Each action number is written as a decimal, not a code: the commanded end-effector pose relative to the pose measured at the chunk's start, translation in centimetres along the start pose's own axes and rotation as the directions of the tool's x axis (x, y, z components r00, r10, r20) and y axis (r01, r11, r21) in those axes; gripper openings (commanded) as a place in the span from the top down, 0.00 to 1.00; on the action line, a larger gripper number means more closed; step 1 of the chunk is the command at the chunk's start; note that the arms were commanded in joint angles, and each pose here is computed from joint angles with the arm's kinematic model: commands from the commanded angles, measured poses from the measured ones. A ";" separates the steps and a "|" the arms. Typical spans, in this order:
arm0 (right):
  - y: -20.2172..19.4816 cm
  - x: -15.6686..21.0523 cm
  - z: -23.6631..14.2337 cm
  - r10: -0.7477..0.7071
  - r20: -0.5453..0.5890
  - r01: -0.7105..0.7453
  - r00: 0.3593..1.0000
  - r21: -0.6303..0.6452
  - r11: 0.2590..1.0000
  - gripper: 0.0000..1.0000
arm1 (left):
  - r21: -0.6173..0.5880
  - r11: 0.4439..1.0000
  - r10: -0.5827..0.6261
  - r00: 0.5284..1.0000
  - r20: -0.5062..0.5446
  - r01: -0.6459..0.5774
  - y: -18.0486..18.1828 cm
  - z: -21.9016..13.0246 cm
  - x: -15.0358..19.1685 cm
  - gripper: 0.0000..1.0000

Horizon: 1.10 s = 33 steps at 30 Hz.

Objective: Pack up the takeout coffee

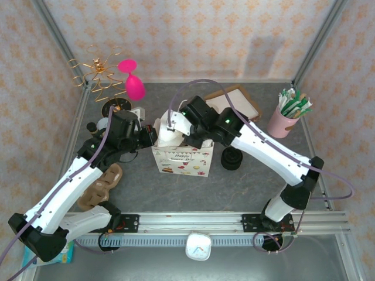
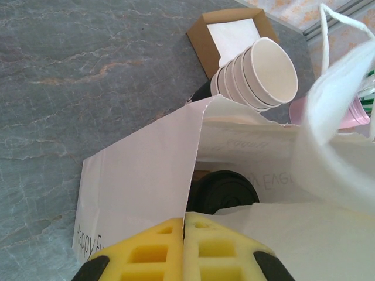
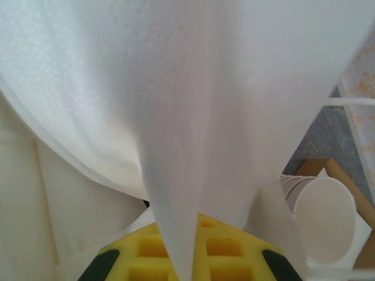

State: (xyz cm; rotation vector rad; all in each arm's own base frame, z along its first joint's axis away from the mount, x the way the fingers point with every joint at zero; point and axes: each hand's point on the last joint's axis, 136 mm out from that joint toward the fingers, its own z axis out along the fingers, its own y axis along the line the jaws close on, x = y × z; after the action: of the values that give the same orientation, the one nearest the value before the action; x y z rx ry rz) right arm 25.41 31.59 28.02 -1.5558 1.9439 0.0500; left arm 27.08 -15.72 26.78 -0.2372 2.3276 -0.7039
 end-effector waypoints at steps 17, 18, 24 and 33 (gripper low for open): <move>-0.6 -4.1 -4.9 0.081 0.219 -0.074 0.972 -0.040 0.996 0.40 | 0.045 0.999 -0.008 0.999 0.044 0.006 -1.0 -0.9 -1.2 1.00; -1.0 -4.4 -5.6 0.093 0.244 -0.086 0.965 -0.039 0.996 0.39 | 0.046 0.999 -0.008 0.999 0.045 0.006 -1.0 -1.0 -1.2 1.00; -0.3 -4.4 -4.7 0.178 0.262 -0.146 0.948 -0.136 0.980 0.53 | 0.051 0.999 -0.008 0.999 0.047 0.006 -1.2 -1.0 -1.3 1.00; -0.5 -3.9 0.6 0.303 0.203 -0.252 0.931 -0.243 0.937 0.76 | 0.063 0.998 -0.007 0.999 0.052 0.004 -1.4 -1.3 -1.4 1.00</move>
State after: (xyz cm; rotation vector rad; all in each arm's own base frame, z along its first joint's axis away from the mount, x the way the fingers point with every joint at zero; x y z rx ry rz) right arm 25.90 33.84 30.73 -1.3390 1.9698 0.5065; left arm 27.06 -15.80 27.01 -0.2363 2.3198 -0.7144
